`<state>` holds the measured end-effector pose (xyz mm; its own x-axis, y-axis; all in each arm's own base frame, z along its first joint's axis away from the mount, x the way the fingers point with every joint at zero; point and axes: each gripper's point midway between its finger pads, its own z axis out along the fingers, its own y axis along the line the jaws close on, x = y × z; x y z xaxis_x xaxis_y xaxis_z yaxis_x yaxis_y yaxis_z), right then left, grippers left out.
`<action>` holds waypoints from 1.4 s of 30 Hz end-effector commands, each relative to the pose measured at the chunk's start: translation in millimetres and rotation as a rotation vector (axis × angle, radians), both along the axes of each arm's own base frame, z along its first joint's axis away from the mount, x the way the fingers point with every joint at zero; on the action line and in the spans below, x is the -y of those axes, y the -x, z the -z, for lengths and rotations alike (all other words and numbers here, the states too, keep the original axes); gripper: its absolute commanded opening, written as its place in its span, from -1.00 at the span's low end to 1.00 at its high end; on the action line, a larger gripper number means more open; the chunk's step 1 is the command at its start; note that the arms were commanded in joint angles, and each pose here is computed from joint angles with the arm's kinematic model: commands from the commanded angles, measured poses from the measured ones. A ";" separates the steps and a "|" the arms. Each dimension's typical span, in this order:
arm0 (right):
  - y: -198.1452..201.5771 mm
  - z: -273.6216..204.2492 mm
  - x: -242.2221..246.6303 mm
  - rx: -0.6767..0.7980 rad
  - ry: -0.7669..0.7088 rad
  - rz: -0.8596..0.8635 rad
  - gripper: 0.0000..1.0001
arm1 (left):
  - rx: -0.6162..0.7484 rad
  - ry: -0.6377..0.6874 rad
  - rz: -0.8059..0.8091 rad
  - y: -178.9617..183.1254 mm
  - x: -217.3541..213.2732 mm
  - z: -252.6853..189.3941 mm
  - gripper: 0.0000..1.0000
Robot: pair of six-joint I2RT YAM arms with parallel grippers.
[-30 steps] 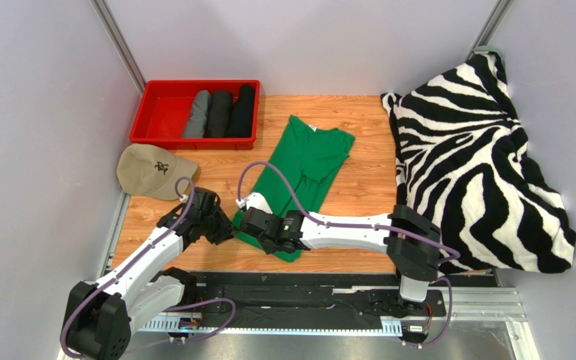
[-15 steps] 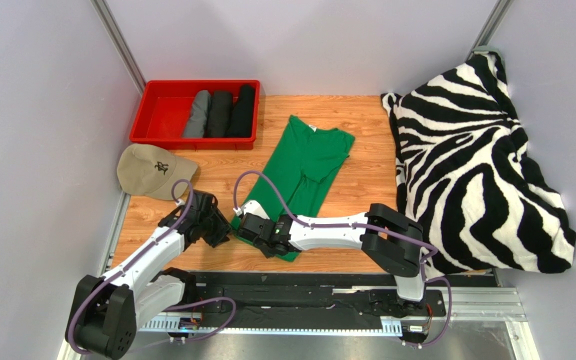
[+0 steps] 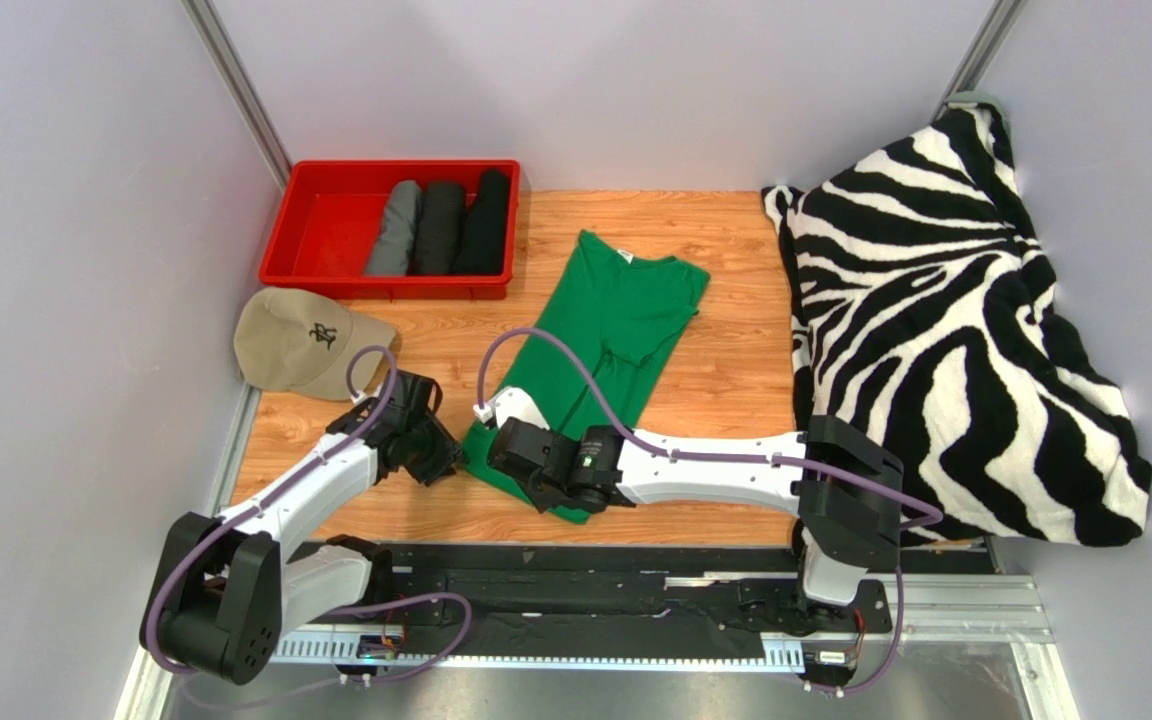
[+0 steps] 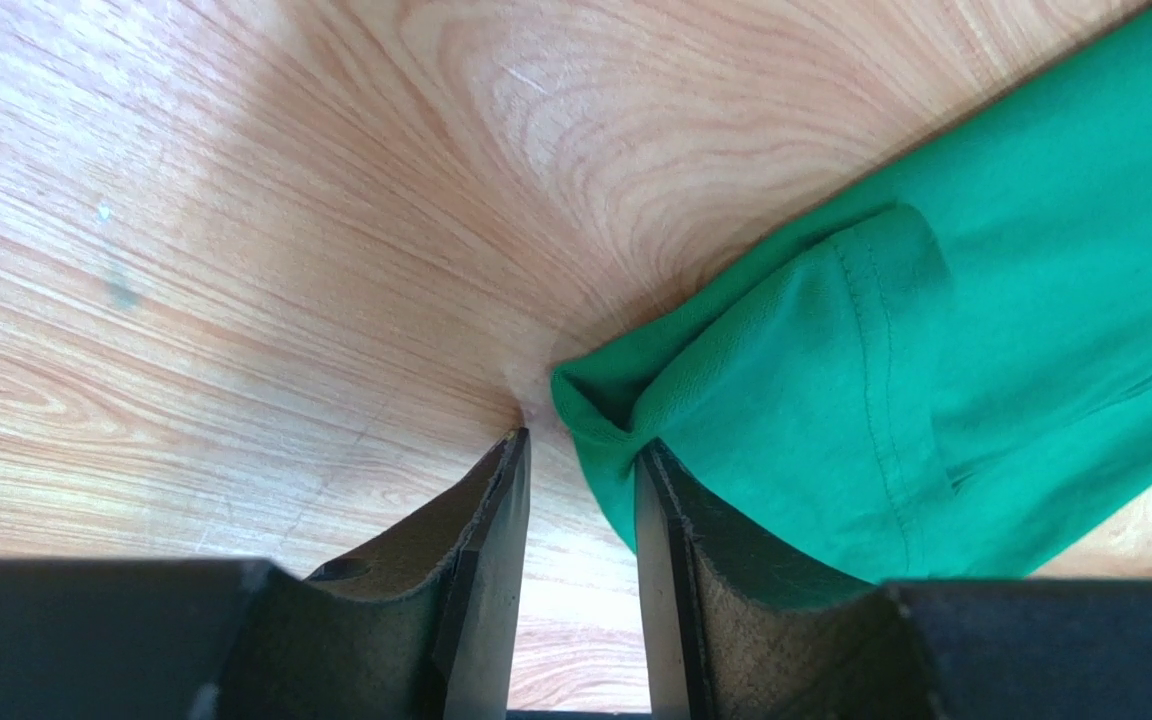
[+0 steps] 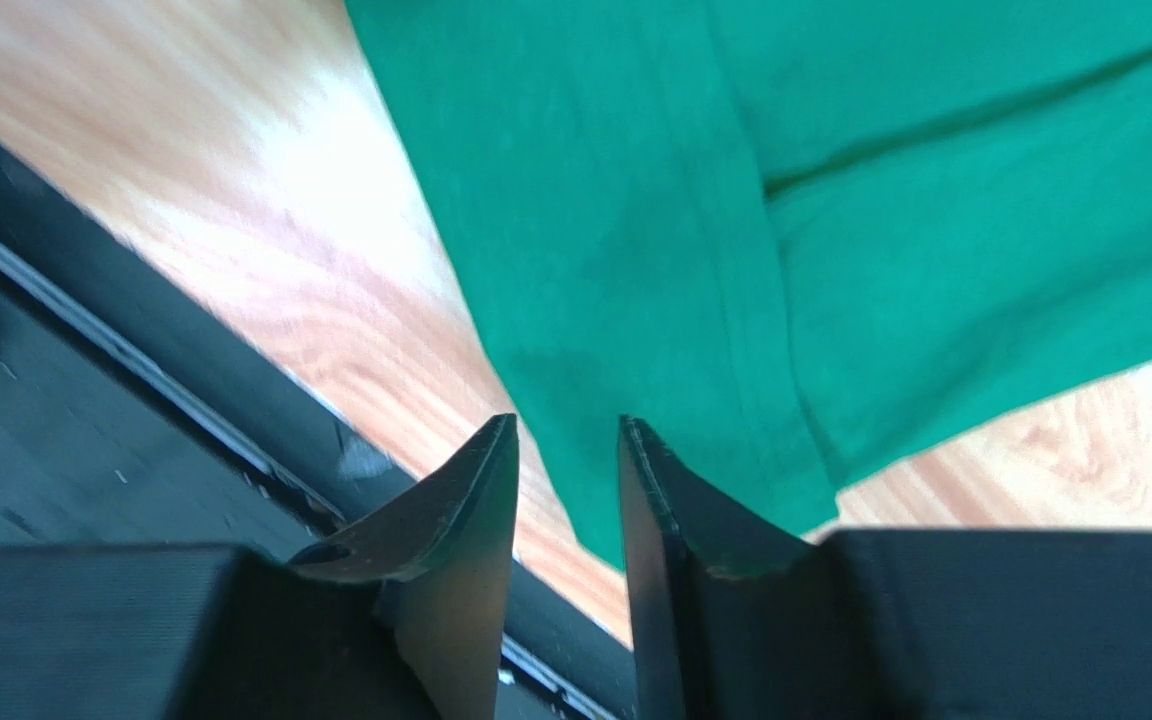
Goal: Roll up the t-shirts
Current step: Roll the T-shirt to the center of the board.
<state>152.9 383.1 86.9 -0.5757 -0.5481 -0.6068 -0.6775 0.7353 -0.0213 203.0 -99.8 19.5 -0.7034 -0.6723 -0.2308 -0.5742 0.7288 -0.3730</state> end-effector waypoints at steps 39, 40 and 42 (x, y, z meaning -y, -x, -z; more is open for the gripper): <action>37.3 58.8 30.9 0.051 0.220 -0.152 -0.58 | 0.047 -0.163 0.046 -29.8 -17.9 -15.5 -0.76; 39.6 56.3 29.0 0.033 0.204 -0.162 -0.60 | 0.044 -0.170 0.049 -28.4 -19.3 -17.9 -0.78; 40.7 48.1 26.5 0.015 0.175 -0.174 -0.61 | 0.051 -0.181 0.050 -27.2 -21.9 -23.3 -0.85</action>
